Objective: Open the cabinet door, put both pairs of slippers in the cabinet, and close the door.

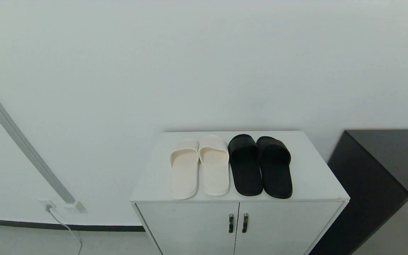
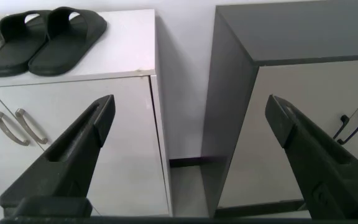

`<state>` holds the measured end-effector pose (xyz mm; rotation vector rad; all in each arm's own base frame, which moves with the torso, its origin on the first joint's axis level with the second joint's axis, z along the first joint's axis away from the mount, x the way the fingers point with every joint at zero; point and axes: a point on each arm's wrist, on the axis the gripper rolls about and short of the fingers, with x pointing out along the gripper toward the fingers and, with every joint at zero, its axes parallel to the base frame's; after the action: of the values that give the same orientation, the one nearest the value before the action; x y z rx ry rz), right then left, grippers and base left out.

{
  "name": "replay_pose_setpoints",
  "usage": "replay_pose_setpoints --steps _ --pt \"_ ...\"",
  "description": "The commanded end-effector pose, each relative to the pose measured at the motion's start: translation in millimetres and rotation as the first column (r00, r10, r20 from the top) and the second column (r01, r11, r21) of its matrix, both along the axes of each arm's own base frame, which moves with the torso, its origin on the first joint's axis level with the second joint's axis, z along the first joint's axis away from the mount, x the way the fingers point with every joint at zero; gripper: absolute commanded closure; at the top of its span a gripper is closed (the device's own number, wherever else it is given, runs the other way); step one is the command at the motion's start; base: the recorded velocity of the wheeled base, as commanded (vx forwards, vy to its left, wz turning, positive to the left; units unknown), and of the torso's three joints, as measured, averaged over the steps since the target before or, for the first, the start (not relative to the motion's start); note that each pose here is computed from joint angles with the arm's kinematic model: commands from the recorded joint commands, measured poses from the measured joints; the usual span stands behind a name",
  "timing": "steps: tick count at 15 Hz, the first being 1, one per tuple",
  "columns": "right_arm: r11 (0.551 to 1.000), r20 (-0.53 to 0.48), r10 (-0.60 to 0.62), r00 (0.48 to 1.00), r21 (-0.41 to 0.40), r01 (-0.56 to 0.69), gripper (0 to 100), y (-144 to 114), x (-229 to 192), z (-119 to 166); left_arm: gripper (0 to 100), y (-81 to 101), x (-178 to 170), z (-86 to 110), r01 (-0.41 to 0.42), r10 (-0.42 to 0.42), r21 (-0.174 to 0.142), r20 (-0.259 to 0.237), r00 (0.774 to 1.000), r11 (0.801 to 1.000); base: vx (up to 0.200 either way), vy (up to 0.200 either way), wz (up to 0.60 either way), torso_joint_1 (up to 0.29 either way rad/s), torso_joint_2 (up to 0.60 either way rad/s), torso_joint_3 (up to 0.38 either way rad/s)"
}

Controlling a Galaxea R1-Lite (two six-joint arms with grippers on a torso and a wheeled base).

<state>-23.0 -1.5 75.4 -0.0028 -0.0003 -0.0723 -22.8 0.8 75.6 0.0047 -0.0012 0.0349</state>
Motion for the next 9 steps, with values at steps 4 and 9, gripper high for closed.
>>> replay_pose_setpoints --steps 4,9 --pt "1.000 0.001 0.000 1.000 -0.005 0.000 0 0.0 0.0 0.5 100 -0.5 0.1 0.1 0.020 -0.020 0.005 -0.001 1.000 1.000 0.000 0.000 0.00 0.000 0.00 0.000" --pt "0.995 0.010 0.049 0.999 0.084 -0.050 0 0.5 3.8 34.1 100 -0.6 0.1 0.1 0.026 -0.026 0.017 -0.002 1.000 1.000 0.000 0.000 0.00 0.000 0.00 0.000"
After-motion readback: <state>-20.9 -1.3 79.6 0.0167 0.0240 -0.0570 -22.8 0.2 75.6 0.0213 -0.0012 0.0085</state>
